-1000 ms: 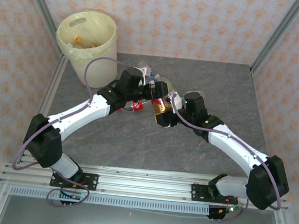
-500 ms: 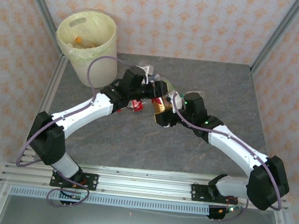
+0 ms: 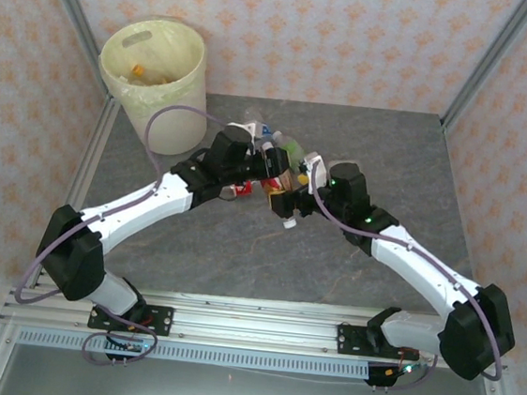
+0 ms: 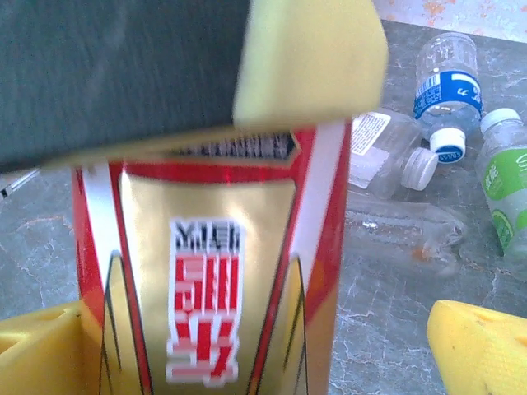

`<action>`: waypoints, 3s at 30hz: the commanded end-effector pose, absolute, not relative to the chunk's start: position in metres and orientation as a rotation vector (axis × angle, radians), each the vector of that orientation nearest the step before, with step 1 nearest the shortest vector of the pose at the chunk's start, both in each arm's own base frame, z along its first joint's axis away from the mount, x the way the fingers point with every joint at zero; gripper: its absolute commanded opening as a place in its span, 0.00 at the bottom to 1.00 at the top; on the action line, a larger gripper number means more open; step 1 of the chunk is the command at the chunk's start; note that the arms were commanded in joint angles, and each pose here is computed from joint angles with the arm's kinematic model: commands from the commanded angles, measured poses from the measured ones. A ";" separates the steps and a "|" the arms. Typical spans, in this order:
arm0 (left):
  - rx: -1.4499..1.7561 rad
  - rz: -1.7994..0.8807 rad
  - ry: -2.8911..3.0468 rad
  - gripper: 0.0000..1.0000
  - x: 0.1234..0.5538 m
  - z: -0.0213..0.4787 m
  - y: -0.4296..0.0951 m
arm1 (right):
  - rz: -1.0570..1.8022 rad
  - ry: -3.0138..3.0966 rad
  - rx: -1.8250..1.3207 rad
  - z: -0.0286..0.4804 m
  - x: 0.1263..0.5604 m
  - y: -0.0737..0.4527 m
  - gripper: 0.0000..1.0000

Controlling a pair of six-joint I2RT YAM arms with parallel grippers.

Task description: Put the plastic bottles in the bin

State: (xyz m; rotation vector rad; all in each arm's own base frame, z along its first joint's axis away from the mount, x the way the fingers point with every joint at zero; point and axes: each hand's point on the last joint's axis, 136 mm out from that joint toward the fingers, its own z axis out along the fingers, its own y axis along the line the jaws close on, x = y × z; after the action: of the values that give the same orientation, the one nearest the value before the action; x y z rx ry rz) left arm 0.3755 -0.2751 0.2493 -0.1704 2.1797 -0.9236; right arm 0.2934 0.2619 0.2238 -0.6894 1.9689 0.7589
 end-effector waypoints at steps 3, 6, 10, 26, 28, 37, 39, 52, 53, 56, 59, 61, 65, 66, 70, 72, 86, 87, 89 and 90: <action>-0.265 -0.833 2.093 0.57 0.386 0.274 -0.236 | 0.725 1.869 -0.599 0.254 0.296 0.251 0.99; -0.346 -0.709 2.049 0.55 0.391 0.287 -0.198 | 0.637 1.848 -0.481 0.266 0.307 0.233 0.99; -0.453 -0.542 1.975 0.55 0.391 0.311 -0.147 | 0.557 1.826 -0.380 0.273 0.311 0.213 0.99; -0.668 -0.172 1.564 0.55 0.396 0.439 -0.033 | 0.440 1.855 -0.243 0.269 0.301 0.176 0.99; -0.717 -0.155 1.484 0.55 0.399 0.455 -0.018 | 0.422 1.848 -0.238 0.273 0.299 0.171 0.99; -0.805 -0.165 1.302 0.56 0.435 0.498 0.021 | 0.379 1.883 -0.196 0.256 0.286 0.152 0.99; -0.851 -0.141 1.260 0.55 0.440 0.499 0.033 | 0.377 1.891 -0.179 0.252 0.283 0.149 0.99; -1.116 -0.055 1.193 0.56 0.496 0.442 0.117 | 0.352 1.911 -0.141 0.241 0.271 0.133 0.99; -1.112 -0.038 1.237 0.56 0.503 0.436 0.116 | 0.357 1.913 -0.140 0.241 0.271 0.134 0.99; -1.076 0.009 1.383 0.57 0.523 0.424 0.111 | 0.361 1.916 -0.137 0.240 0.271 0.134 0.99; -1.031 0.039 1.528 0.58 0.547 0.405 0.104 | 0.361 1.916 -0.133 0.239 0.271 0.134 0.99; -1.007 0.043 1.594 0.58 0.558 0.397 0.099 | 0.362 1.915 -0.134 0.239 0.271 0.135 0.99; -1.000 0.047 1.657 0.62 0.569 0.388 0.097 | 0.356 1.926 -0.136 0.236 0.271 0.134 0.99; -1.000 0.043 1.659 0.64 0.572 0.386 0.096 | 0.354 1.931 -0.138 0.235 0.270 0.134 0.99; -0.934 -0.051 1.674 0.81 0.587 0.389 0.082 | 0.346 1.949 -0.142 0.231 0.269 0.133 0.99; -0.850 -0.126 1.691 0.87 0.598 0.394 0.069 | 0.344 1.954 -0.141 0.230 0.268 0.132 0.99; -0.705 -0.317 1.668 0.99 0.588 0.440 0.035 | 0.313 1.949 -0.090 0.229 0.272 0.125 0.99; -0.702 -0.329 1.667 0.99 0.586 0.442 0.032 | 0.309 1.948 -0.079 0.229 0.272 0.124 0.99; -0.702 -0.342 1.667 1.00 0.582 0.445 0.026 | 0.297 1.945 -0.052 0.229 0.273 0.120 0.99; -0.701 -0.351 1.671 1.00 0.580 0.446 0.021 | 0.291 1.942 -0.032 0.229 0.274 0.118 0.99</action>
State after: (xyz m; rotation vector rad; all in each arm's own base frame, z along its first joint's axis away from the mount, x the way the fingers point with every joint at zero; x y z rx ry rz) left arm 0.6055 0.0397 0.3851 -0.7628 1.7685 -0.2638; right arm 0.2717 0.1280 0.2316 -0.1007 1.9459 0.3278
